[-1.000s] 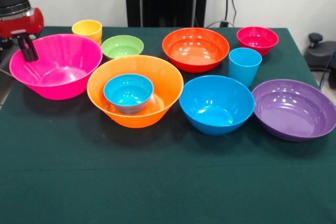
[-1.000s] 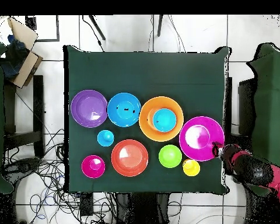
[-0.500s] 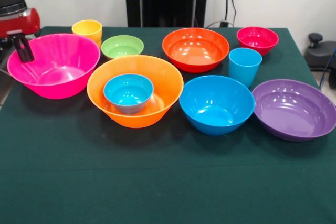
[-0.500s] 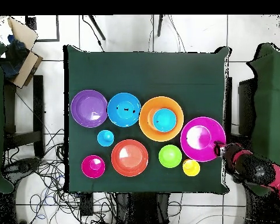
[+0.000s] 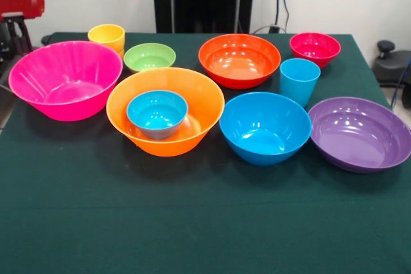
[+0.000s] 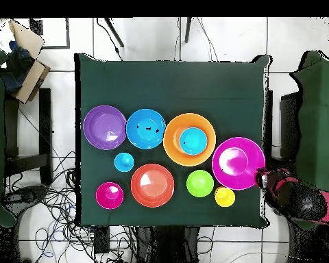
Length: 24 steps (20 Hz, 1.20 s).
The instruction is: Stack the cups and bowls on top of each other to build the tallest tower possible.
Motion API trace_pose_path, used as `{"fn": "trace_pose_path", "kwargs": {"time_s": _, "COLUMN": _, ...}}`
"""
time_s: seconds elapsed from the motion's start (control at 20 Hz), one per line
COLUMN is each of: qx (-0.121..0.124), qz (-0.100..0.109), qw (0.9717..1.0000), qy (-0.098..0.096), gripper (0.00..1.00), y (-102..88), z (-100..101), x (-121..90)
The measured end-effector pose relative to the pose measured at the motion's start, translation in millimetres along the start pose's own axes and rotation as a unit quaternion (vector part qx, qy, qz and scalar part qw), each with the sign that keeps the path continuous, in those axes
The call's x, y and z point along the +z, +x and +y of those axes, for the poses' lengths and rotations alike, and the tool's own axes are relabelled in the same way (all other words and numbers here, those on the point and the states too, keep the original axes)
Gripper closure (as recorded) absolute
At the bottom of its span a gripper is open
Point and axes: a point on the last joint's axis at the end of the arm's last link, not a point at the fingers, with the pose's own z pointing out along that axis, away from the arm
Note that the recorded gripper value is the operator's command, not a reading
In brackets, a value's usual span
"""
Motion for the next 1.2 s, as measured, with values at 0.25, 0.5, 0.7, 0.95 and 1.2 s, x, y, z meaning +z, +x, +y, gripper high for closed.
{"fn": "trace_pose_path", "kwargs": {"time_s": 0.25, "qx": -0.018, "qz": 0.005, "qw": 0.9997, "qy": 0.012, "gripper": 1.00, "y": -6.4, "z": 7, "x": -12}}
{"fn": "trace_pose_path", "kwargs": {"time_s": 0.5, "qx": -0.023, "qz": 0.005, "qw": 0.9996, "qy": 0.017, "gripper": 1.00, "y": -9.6, "z": 8, "x": -15}}
{"fn": "trace_pose_path", "kwargs": {"time_s": 0.7, "qx": -0.020, "qz": 0.005, "qw": 0.9996, "qy": 0.017, "gripper": 1.00, "y": -6.8, "z": 5, "x": -16}}
{"fn": "trace_pose_path", "kwargs": {"time_s": 0.95, "qx": -0.008, "qz": 0.005, "qw": 0.9998, "qy": 0.020, "gripper": 1.00, "y": 3.2, "z": -6, "x": -18}}
{"fn": "trace_pose_path", "kwargs": {"time_s": 1.2, "qx": 0.017, "qz": 0.000, "qw": 0.9997, "qy": 0.020, "gripper": 0.00, "y": 15.9, "z": -25, "x": -15}}
